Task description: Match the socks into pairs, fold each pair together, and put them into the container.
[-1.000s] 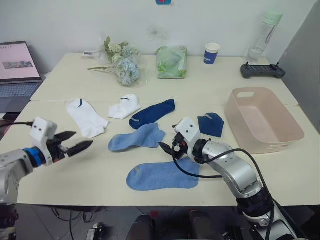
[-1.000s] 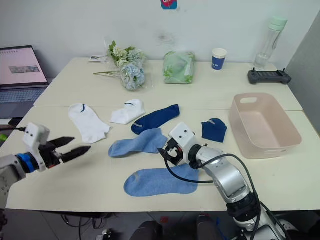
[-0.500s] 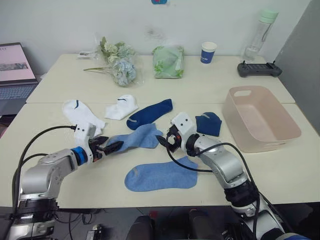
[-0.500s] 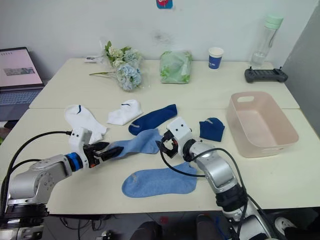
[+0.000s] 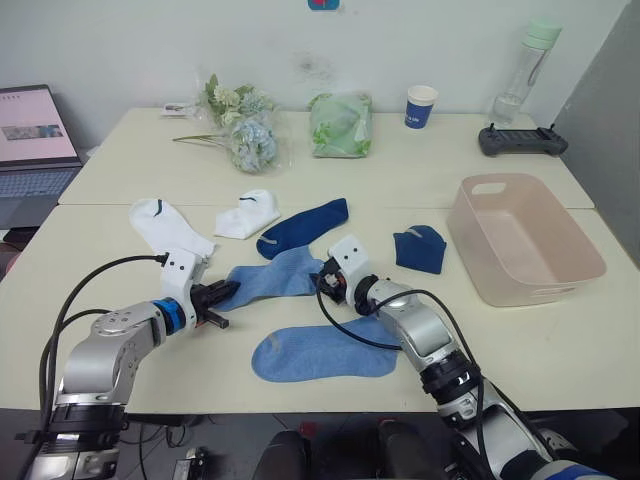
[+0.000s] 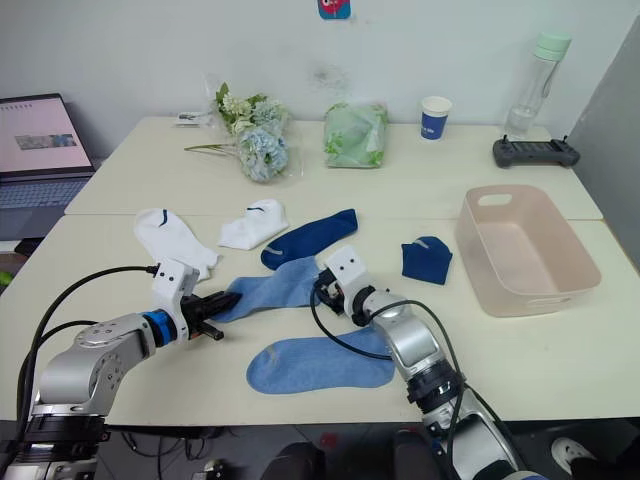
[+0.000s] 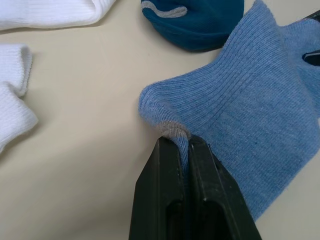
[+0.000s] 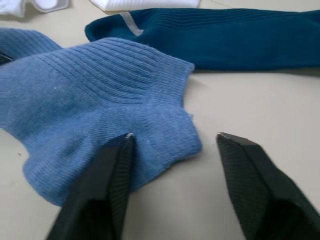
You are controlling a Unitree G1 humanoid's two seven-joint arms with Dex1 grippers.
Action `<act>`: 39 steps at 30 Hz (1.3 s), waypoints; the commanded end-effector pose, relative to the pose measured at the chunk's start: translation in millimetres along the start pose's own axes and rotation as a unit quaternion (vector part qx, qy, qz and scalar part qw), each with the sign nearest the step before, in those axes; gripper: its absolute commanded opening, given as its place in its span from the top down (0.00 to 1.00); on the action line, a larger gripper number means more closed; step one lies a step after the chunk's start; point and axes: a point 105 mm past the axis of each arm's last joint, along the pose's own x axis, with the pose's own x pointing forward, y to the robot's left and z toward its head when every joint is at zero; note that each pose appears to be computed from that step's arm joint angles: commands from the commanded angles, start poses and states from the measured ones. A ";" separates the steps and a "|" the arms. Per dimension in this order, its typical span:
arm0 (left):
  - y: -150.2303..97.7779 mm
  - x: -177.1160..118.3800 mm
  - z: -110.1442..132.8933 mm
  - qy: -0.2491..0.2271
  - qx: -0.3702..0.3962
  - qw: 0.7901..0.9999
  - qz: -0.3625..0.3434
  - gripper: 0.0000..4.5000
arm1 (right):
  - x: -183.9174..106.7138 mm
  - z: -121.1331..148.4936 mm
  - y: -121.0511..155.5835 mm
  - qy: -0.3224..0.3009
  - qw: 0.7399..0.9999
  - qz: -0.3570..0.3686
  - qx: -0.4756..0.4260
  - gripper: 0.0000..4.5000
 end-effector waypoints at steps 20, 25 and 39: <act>-86.4 37.3 38.0 -0.054 0.041 0.994 -0.086 1.00 | -80.1 11.9 -48.1 0.000 0.999 -0.052 -0.011 1.00; -94.2 45.4 18.9 -0.030 0.033 0.997 -0.066 1.00 | -88.5 -1.6 -49.5 0.022 0.998 -0.059 0.005 1.00; -65.3 23.3 31.1 -0.056 0.080 0.995 -0.029 0.55 | -84.7 -15.9 -51.6 0.046 0.997 -0.065 0.024 0.83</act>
